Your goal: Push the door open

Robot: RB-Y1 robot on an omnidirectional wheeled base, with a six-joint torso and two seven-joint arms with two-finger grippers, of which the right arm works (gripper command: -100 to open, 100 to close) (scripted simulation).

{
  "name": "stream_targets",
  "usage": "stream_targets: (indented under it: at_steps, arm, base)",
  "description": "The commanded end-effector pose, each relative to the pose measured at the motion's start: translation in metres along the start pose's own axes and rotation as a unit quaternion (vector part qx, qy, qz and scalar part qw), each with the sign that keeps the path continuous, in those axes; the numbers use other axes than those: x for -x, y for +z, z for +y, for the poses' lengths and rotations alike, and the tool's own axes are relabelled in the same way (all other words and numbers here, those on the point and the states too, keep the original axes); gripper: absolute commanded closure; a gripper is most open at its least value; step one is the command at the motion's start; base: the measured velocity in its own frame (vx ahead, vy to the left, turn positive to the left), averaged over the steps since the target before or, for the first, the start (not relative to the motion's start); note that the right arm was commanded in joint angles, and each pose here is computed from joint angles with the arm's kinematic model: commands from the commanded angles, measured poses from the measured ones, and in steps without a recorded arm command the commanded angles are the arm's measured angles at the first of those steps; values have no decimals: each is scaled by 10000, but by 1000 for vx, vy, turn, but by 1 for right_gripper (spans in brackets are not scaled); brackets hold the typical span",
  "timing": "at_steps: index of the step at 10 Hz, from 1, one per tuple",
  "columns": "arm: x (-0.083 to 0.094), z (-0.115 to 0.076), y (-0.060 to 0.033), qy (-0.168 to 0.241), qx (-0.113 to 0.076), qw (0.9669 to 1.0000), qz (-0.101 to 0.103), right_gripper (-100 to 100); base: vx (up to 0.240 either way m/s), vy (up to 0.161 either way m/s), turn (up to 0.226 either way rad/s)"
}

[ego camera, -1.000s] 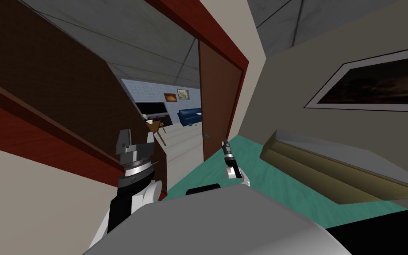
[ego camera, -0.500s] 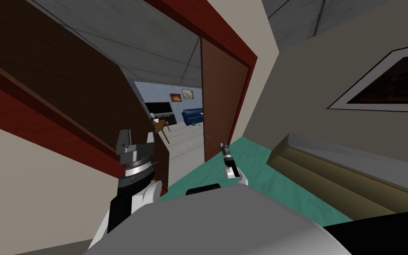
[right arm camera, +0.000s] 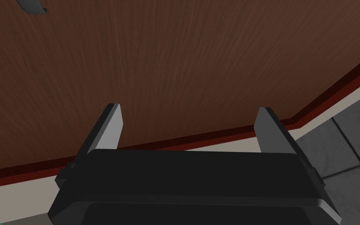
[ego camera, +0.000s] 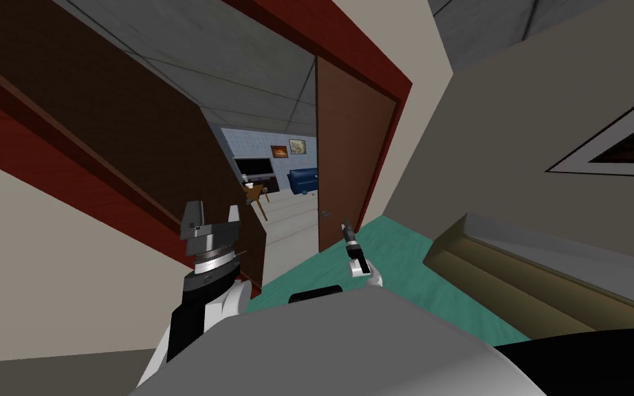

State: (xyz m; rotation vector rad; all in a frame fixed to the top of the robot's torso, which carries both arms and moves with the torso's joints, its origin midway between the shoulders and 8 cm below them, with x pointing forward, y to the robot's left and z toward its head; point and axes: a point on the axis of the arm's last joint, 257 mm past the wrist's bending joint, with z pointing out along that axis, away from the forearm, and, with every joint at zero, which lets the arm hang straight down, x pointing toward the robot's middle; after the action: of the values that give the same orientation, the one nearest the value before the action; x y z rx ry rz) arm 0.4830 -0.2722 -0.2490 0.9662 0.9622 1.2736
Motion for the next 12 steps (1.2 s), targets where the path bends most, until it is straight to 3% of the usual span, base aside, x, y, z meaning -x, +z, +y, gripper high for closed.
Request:
stream_targets:
  at_steps: [1,5,12]
  arm:
    - [-4,-84,-23,11,-85,10000,7,-100]
    - [-42,-308,-17,60,-291,9995,49,-100]
    - [-90,-754,-107,118,-770,9969,97,-100]
  base:
    - [17,-80,75]
    - [21,-72,133]
    - [11,-85,139]
